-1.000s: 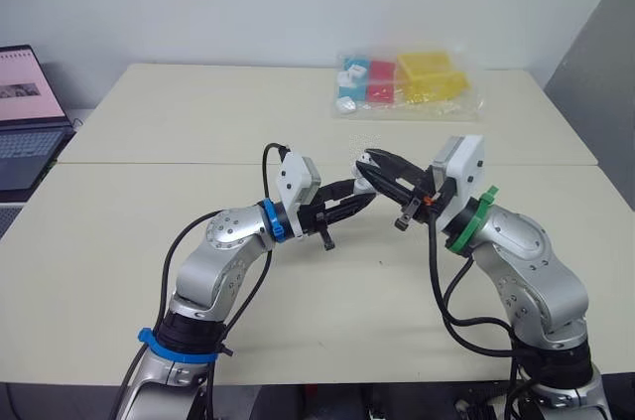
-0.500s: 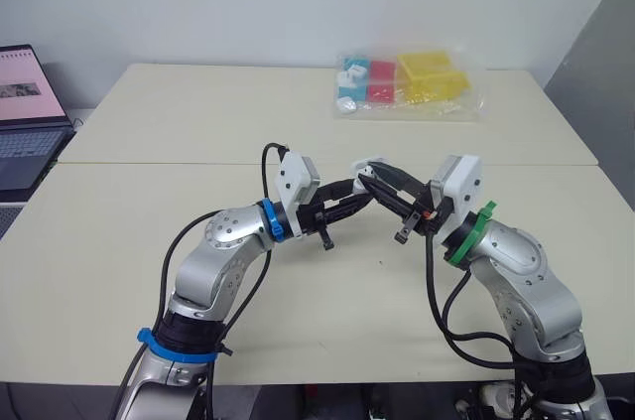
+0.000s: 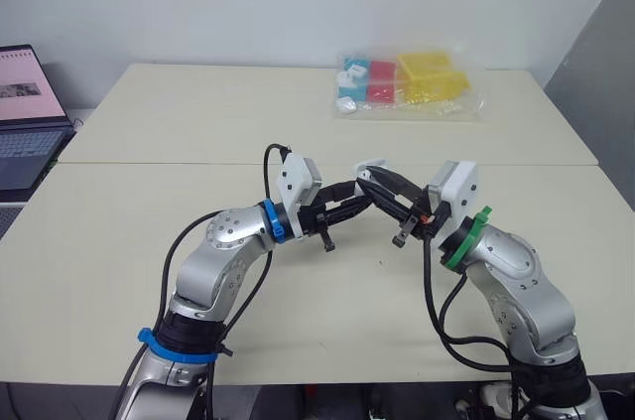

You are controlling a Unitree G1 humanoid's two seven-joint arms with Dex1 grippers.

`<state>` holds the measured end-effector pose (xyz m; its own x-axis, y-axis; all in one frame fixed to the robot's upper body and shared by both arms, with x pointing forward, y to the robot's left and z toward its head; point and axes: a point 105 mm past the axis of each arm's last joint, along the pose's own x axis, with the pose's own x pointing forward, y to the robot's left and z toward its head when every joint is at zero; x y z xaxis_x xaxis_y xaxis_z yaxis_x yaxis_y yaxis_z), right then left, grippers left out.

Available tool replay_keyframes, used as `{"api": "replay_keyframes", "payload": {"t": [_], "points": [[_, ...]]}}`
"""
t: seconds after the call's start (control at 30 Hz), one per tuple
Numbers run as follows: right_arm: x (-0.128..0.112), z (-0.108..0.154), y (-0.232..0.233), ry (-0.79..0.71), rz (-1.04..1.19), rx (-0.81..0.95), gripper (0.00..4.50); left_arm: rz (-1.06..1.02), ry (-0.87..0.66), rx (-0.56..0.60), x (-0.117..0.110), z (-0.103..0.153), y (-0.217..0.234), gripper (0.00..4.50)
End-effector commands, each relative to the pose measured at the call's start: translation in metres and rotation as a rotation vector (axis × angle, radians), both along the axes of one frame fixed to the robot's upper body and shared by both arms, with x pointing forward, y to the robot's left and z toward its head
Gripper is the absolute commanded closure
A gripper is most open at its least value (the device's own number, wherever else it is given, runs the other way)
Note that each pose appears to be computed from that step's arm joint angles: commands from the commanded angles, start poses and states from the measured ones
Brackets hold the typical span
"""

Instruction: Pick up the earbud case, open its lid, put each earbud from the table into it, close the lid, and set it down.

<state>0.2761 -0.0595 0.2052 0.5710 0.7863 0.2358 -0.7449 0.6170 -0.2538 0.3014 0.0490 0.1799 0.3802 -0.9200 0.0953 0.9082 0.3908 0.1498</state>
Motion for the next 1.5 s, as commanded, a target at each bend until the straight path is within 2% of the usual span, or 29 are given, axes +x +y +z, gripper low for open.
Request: {"api": "replay_keyframes", "payload": {"t": [0.03, 0.17, 0.37, 0.8, 1.0, 1.1, 1.27, 1.37, 1.43, 1.5], "points": [[-0.004, -0.008, 0.004, 0.035, 0.028, -0.021, 4.06, -0.010, -0.062, -0.035, -0.004, 0.018, -0.001, 3.71], [-0.004, -0.009, 0.002, 0.059, 0.030, -0.013, 4.06, -0.010, -0.063, -0.034, -0.004, 0.019, 0.000, 3.71], [-0.006, 0.000, 0.000, 0.025, 0.030, -0.011, 1.92, -0.010, -0.061, -0.034, -0.005, 0.018, 0.000, 3.71], [-0.008, 0.016, -0.017, -0.009, -0.020, -0.032, 1.91, -0.003, -0.061, -0.037, -0.004, 0.018, 0.000, 3.71], [-0.018, 0.046, -0.031, -0.068, -0.008, -0.040, 1.91, 0.000, -0.063, -0.031, -0.004, 0.017, 0.002, 3.71], [-0.022, 0.051, -0.034, -0.065, 0.008, -0.067, 1.91, -0.001, -0.062, -0.029, -0.004, 0.016, 0.002, 3.71], [0.001, 0.067, -0.047, -0.010, -0.001, -0.220, 1.91, -0.052, -0.071, -0.013, -0.008, 0.015, -0.003, 3.71], [0.023, 0.073, -0.054, 0.007, -0.013, -0.318, 2.74, -0.091, -0.080, 0.009, -0.012, 0.012, -0.006, 3.71], [0.034, 0.072, -0.055, 0.012, -0.023, -0.369, 3.58, -0.096, -0.079, 0.009, -0.011, 0.011, -0.006, 3.71], [0.046, 0.071, -0.054, 0.034, -0.025, -0.407, 4.24, -0.101, -0.080, 0.010, -0.011, 0.011, -0.007, 3.71]]}}
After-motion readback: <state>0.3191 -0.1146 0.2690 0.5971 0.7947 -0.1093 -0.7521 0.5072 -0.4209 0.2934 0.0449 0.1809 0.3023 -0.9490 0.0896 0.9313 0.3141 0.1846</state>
